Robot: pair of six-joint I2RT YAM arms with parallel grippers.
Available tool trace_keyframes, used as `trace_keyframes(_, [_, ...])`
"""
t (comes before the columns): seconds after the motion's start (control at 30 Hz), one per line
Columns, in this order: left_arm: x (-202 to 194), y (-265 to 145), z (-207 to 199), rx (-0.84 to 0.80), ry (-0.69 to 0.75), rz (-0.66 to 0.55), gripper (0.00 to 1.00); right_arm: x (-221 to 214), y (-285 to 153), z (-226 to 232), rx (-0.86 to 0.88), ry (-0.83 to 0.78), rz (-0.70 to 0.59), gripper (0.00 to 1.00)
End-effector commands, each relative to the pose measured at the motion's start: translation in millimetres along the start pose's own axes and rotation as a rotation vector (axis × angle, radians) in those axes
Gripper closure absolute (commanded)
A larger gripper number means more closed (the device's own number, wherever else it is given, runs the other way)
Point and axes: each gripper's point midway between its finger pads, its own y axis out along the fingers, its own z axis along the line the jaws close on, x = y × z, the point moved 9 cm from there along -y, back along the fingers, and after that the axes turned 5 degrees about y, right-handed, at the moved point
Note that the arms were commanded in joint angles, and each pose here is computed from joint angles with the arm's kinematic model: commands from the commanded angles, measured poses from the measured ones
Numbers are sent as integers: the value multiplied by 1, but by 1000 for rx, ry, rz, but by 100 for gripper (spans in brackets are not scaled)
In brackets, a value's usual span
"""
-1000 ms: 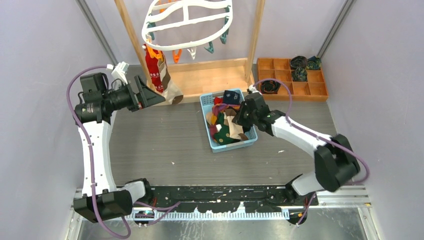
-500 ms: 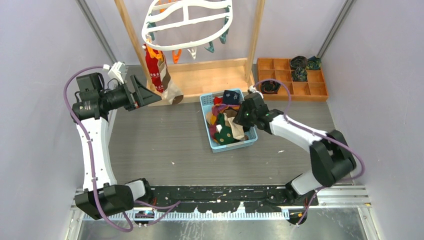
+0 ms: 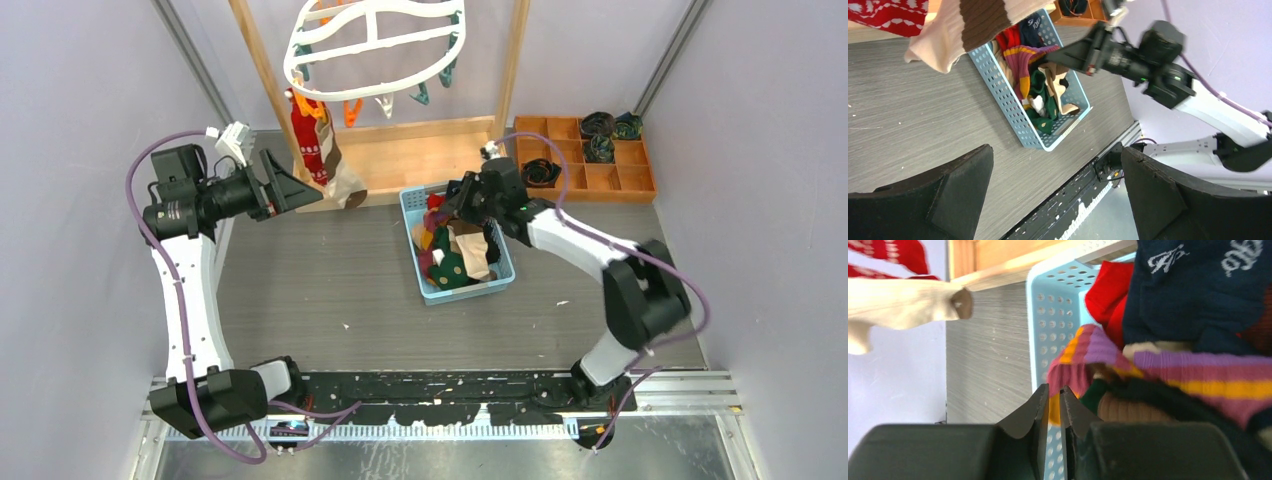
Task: Remove the socks clipped to the hanger
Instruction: Place the sock in the bin, then remove the sock from the hanger.
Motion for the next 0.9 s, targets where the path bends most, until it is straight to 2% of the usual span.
trace_keyframes(0.0, [7, -11, -19, -66, 68, -36, 0, 6, 41, 5, 134, 82, 25, 81])
trace_keyframes(0.17, [8, -12, -17, -56, 69, -43, 0, -21, 68, -47, -61, 161, 25, 88])
trace_keyframes(0.23, [9, -11, -14, -53, 61, -40, 0, -23, 60, -53, -107, 145, -34, 77])
trace_keyframes(0.33, [11, -11, -12, -49, 54, -37, 0, -5, 35, -24, -75, 18, -178, 63])
trace_keyframes(0.47, [12, -10, -6, -17, 53, -41, 0, 12, 6, 45, 19, -173, -321, 44])
trace_keyframes(0.63, [11, -11, 1, 44, 35, -25, 0, -1, -2, 121, 111, -410, -446, 20])
trace_keyframes(0.7, [10, -13, 4, 81, 27, -24, 0, -9, 7, 142, 144, -477, -458, 14])
trace_keyframes(0.87, [16, -20, 3, 96, -4, -29, 0, -24, 37, 180, 279, -536, -457, 10])
